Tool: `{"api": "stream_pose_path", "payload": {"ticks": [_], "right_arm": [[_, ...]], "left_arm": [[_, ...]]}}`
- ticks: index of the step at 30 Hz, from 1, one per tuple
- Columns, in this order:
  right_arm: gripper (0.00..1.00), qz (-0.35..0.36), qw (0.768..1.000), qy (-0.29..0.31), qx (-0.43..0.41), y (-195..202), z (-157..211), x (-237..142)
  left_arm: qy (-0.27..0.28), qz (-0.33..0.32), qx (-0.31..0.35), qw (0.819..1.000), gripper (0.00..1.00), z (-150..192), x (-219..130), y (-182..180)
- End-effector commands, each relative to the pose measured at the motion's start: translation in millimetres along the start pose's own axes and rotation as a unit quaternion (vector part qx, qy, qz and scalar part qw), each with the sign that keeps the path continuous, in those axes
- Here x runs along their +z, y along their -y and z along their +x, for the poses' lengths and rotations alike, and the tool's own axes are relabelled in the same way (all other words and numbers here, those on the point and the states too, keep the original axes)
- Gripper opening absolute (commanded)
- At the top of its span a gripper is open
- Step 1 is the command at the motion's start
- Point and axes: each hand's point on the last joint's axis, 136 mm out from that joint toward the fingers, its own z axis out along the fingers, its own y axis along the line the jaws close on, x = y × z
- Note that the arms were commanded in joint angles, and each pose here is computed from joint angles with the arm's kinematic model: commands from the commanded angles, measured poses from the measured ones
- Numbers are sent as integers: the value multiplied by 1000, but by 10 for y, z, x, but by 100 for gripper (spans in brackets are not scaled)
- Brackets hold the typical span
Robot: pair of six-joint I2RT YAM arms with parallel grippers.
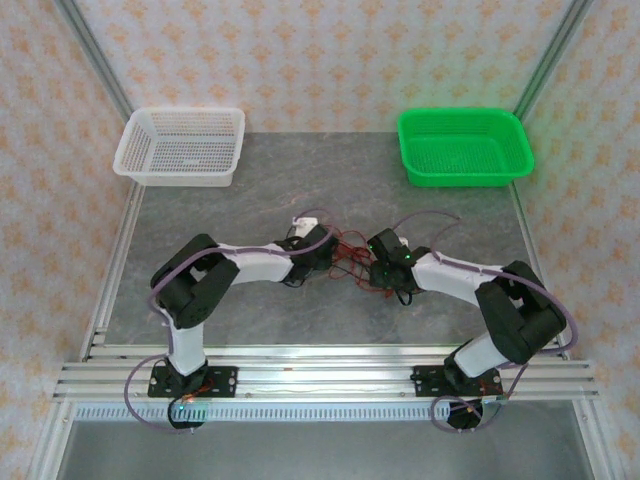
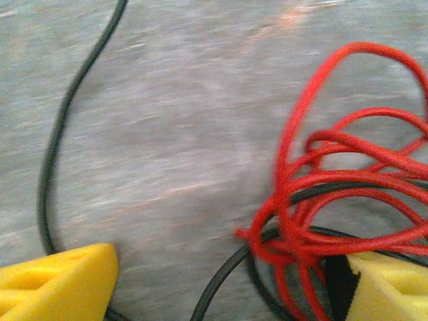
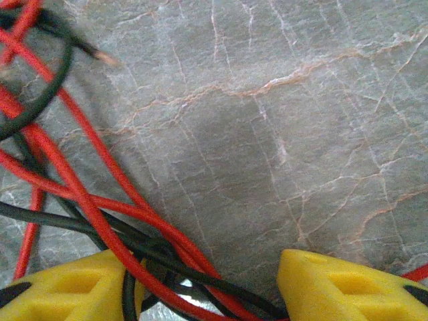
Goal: Untangle the cables
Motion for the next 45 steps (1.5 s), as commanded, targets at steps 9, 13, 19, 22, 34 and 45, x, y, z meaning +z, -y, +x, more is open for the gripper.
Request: {"api": "stream_pose_path", "payload": {"ticks": [9,13,19,22,34,45], "right_arm": [[49,60,998,31,15,249,-172,118],[49,61,997,34,10,236,-211,102],[53,27,999,33,0,80,-256,66],[59,5,999,34,-4,-11,-287,10],[81,-32,995,88,30,-94,-584,-546],[67,-25,994,67,87,166,-202,-441]], "left_arm": [[0,-196,-22,980,86,24,-399,-1429],[7,-212,-30,977,87,-51,-526,-1613],[13,-148,-46,988,86,-144,-625,-1483],[17,-78,-38,996,86,-238,-704,-1212],[18,63,57,996,75,-451,-837,2],[-32,108,60,992,41,-223,-312,488]]}}
